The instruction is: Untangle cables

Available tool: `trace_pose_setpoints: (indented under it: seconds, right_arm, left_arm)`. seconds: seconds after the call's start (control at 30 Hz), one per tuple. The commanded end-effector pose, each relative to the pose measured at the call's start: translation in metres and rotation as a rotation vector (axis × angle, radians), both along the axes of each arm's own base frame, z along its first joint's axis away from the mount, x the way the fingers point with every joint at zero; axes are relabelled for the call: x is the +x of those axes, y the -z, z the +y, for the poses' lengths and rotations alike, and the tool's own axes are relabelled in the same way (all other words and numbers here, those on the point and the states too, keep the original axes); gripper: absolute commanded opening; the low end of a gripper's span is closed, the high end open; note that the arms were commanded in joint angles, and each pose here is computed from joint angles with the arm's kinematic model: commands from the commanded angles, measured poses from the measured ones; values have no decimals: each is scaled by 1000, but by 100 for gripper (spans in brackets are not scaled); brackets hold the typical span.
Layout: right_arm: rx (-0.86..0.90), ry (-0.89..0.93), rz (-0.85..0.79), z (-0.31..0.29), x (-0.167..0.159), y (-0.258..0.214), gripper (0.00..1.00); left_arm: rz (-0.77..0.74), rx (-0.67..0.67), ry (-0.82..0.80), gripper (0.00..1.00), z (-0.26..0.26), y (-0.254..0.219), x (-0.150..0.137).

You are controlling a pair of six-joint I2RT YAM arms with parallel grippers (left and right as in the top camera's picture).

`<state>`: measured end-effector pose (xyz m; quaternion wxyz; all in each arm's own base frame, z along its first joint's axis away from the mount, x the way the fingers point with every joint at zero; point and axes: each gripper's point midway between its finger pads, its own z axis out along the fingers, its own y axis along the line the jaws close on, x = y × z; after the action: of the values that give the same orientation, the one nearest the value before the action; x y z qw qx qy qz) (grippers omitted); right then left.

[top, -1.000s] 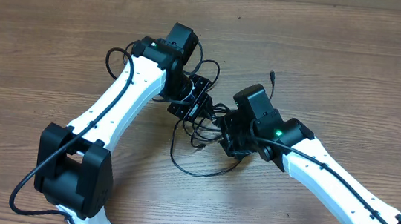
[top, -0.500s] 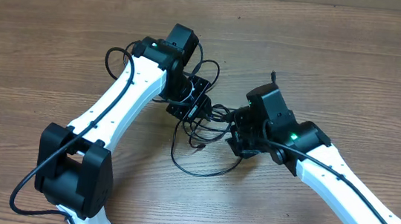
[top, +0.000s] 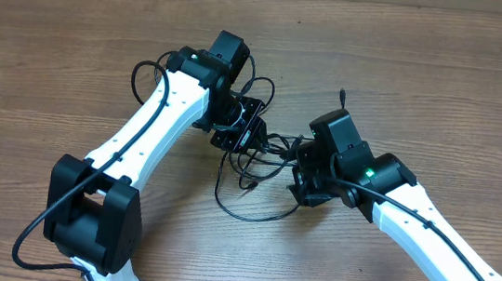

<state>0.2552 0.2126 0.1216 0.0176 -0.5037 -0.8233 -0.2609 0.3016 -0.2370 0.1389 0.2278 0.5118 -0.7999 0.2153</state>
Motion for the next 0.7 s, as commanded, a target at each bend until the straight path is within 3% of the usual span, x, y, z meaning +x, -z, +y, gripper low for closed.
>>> trace_pose_setpoints:
  seconds: [0.0, 0.2, 0.33, 0.67]
  right_arm:
    - [-18, 45, -24, -6, 5, -4, 68]
    - [39, 136, -28, 0, 16, -10, 73]
    - [51, 148, 1, 2, 14, -8, 68]
    - [18, 89, 144, -3, -20, 4, 66]
  left_arm:
    - [94, 5, -113, 11, -1, 0, 1]
    - [107, 0, -129, 10, -2, -1, 1]
    - [111, -11, -143, 8, -4, -2, 3]
    - [22, 6, -153, 4, -3, 1, 21]
